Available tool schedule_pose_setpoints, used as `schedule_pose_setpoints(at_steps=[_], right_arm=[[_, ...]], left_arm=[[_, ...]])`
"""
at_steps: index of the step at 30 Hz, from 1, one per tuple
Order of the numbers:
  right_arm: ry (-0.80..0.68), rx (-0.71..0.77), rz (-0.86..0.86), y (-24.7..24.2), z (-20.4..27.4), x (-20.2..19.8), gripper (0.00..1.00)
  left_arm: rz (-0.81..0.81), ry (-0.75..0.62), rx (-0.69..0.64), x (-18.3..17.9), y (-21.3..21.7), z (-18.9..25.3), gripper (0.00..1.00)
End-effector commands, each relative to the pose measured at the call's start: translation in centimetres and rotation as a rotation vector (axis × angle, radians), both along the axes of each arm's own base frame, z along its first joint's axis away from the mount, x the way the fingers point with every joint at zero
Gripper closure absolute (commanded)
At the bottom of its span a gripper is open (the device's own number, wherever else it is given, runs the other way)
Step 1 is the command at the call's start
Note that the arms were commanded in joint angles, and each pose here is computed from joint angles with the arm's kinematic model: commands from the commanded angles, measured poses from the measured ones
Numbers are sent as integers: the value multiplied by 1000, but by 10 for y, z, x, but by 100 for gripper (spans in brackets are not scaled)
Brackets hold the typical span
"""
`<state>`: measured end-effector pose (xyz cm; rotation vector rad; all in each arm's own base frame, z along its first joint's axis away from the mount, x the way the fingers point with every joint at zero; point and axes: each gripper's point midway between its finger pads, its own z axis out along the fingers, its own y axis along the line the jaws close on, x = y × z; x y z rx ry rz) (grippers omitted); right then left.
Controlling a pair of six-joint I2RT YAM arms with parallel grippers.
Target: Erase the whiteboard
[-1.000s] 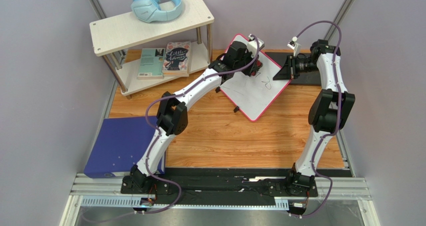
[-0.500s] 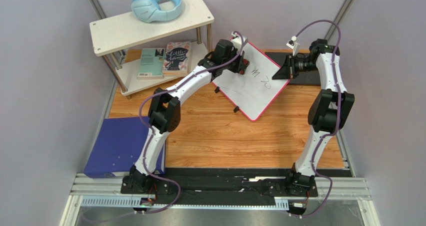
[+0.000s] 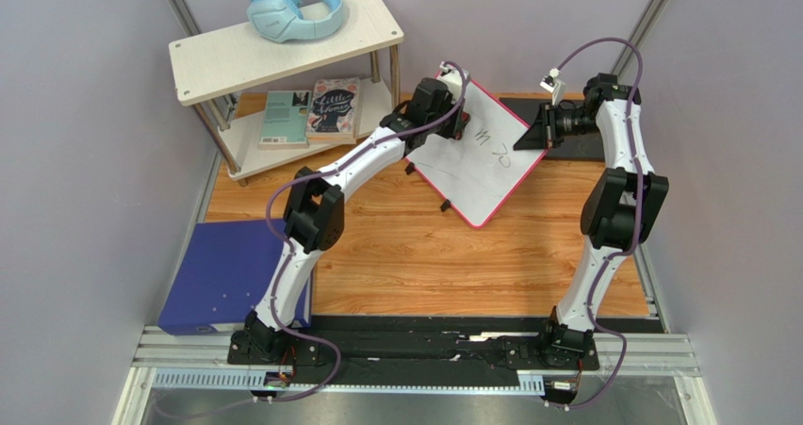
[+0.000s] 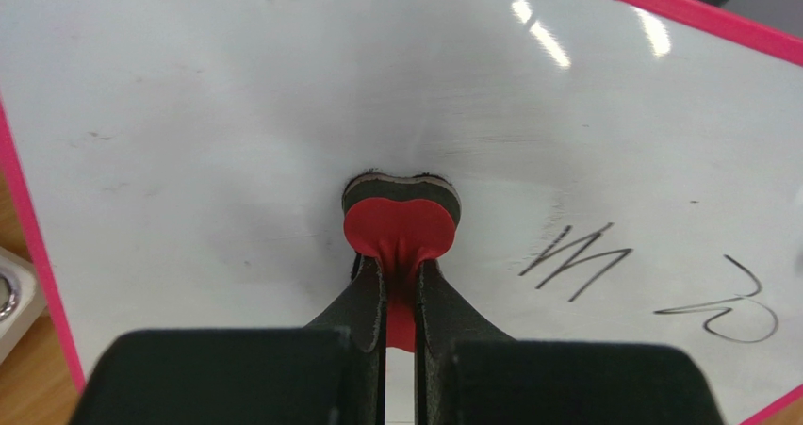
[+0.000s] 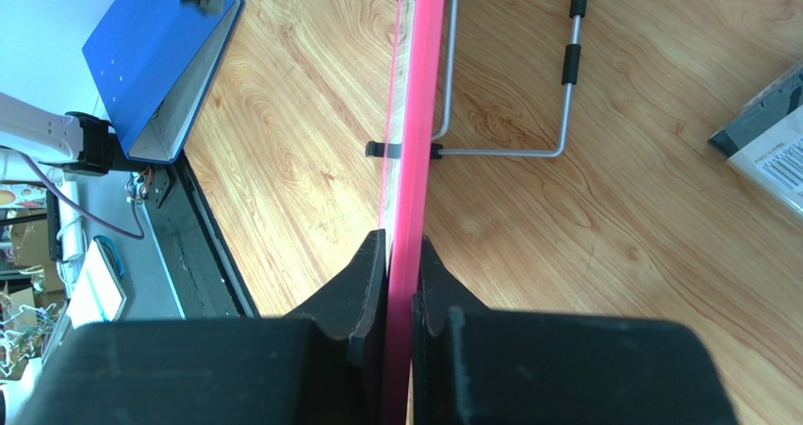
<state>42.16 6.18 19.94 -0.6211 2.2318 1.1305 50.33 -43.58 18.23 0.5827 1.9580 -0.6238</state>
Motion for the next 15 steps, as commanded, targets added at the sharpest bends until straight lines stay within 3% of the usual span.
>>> schedule_pose_setpoints(at_steps=[1,10,15], right_arm=[[-31,-83,235,37,-16,-34,100],[-29,-81,229,37,-15,-32,100],[-31,-73,227,38,-12,-33,100]], left_arm=[[-222,55,-31,-75,-86,-32,100],[-264,165,-140,-135,-141,-41,100],[-175,263,-217,-153,-159,-43,100]])
